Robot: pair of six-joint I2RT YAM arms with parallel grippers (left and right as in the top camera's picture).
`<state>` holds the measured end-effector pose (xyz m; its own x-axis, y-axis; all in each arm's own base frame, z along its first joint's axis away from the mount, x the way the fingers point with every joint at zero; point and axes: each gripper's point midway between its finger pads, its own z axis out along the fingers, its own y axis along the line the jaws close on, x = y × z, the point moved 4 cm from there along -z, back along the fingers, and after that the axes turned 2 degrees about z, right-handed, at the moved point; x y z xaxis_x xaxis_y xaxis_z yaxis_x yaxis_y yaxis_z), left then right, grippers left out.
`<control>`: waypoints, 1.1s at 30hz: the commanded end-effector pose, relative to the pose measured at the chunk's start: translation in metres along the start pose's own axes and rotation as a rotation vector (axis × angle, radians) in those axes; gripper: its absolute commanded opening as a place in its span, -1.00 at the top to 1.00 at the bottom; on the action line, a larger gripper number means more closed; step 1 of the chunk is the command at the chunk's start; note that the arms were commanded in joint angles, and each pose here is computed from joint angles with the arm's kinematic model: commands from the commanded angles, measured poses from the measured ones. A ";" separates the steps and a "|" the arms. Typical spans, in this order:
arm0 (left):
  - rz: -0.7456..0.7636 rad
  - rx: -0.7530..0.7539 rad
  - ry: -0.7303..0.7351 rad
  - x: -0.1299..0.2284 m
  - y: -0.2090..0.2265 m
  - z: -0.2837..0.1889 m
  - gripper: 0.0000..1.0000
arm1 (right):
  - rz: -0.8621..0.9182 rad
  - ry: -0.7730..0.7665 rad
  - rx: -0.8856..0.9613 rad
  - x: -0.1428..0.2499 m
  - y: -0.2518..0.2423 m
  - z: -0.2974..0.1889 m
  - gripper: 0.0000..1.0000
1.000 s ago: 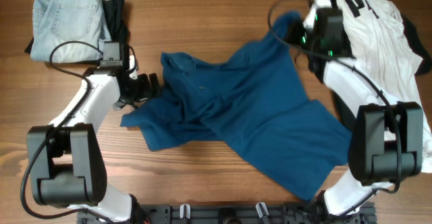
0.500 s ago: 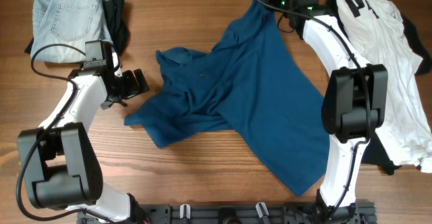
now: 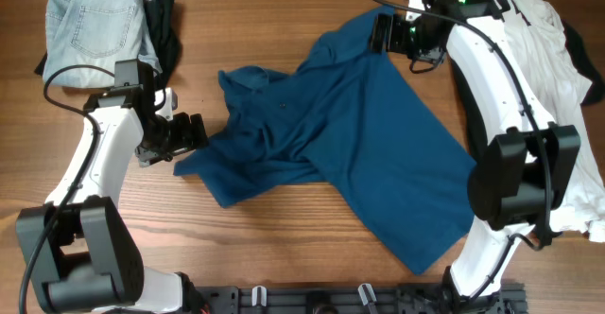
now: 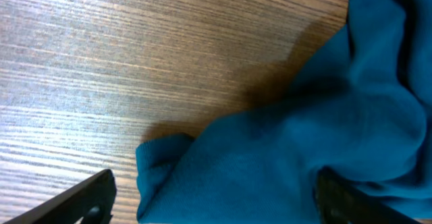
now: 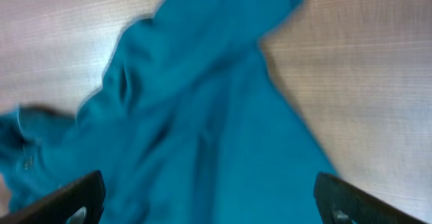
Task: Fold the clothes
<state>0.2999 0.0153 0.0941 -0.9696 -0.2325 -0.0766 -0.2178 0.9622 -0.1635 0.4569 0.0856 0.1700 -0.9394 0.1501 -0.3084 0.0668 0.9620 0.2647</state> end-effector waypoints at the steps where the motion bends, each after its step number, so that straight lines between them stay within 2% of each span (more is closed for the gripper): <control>1: 0.019 0.011 0.007 -0.002 0.001 0.015 -0.78 | 0.002 0.054 0.019 0.014 -0.007 0.007 -0.93; 3: 0.024 0.015 -0.024 -0.010 0.001 0.022 -0.74 | 0.007 0.076 0.024 0.021 -0.010 0.014 -0.92; 8: 0.042 0.026 -0.002 -0.012 -0.005 0.037 -0.37 | 0.009 0.095 0.030 0.026 -0.012 0.016 -0.85; 11: 0.081 0.016 0.036 -0.007 -0.013 0.050 -0.33 | 0.009 0.091 0.028 0.025 -0.012 0.016 -0.85; 15: 0.139 0.018 0.066 -0.002 -0.031 0.065 -0.12 | 0.009 0.094 0.029 0.026 -0.012 0.016 -0.85; 18: 0.163 0.021 0.058 -0.003 -0.038 0.067 0.34 | 0.009 0.095 0.029 0.026 -0.012 0.016 -0.85; 19: 0.160 0.021 0.054 -0.004 -0.038 0.067 0.56 | 0.008 0.094 0.029 0.026 -0.012 0.016 -0.86; 20: 0.158 0.013 0.049 -0.005 -0.037 0.067 0.92 | 0.008 0.095 0.029 0.026 -0.012 0.016 -0.84; 26: -0.089 -0.166 -0.006 -0.016 0.009 0.062 0.92 | -0.017 0.105 0.031 0.028 -0.013 0.016 -0.79; 30: -0.293 -0.196 0.004 -0.016 0.060 0.052 0.92 | -0.024 0.106 0.030 0.028 -0.012 0.016 -0.79; 33: -0.504 -0.254 0.015 -0.006 0.107 0.037 0.92 | -0.029 0.107 0.030 0.028 -0.012 0.016 -0.79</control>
<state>0.3072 0.0639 0.0381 -0.8659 -0.4993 -0.0300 -0.4985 0.8664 -0.0290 0.4371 0.0831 0.1453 -0.9683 0.1170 -0.2207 0.0631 0.9695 0.2368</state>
